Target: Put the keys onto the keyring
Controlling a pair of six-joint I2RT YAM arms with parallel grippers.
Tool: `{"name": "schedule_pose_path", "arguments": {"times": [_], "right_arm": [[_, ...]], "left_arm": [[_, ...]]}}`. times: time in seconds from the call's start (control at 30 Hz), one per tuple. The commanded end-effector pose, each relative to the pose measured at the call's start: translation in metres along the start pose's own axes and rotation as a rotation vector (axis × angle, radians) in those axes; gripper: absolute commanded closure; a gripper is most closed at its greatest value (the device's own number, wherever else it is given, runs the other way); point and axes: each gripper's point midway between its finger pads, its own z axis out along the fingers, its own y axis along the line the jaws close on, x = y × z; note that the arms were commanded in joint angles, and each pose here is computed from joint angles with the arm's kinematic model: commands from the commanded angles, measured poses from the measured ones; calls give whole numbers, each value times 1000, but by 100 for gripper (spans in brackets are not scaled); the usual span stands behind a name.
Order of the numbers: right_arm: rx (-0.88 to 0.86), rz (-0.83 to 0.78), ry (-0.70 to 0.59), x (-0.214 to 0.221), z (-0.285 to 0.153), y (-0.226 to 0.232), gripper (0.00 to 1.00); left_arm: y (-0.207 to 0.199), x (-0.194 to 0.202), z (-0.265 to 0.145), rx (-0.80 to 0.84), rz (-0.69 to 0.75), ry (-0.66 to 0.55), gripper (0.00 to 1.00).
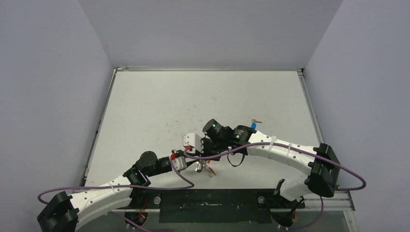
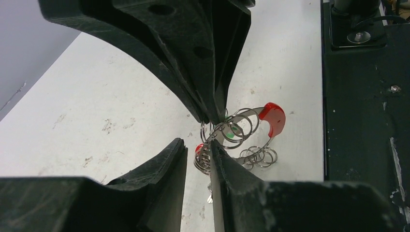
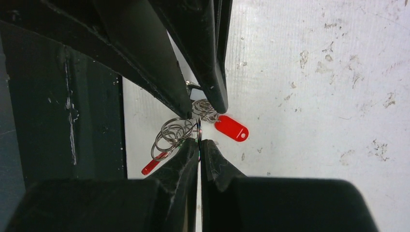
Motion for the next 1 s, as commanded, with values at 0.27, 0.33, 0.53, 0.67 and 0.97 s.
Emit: {"name": "schedule_pose_path", "arguments": {"times": [0.27,0.33,0.53,0.67,0.97], "right_arm": [[18,6,56,-18,3,-3,100],[16,0,59,-20,4,-2,100],[17,-20,39,-28,3,0,100],[19,-31,37,-29,2,1,100],[81,-35,9,-31,0,-10,83]], "left_arm": [[3,-23,6,26,36,-42,76],[3,-23,7,27,34,-40,77],[4,-18,9,26,33,-21,89],[3,-17,10,33,32,-14,100],[4,-19,8,23,36,-31,100]]}}
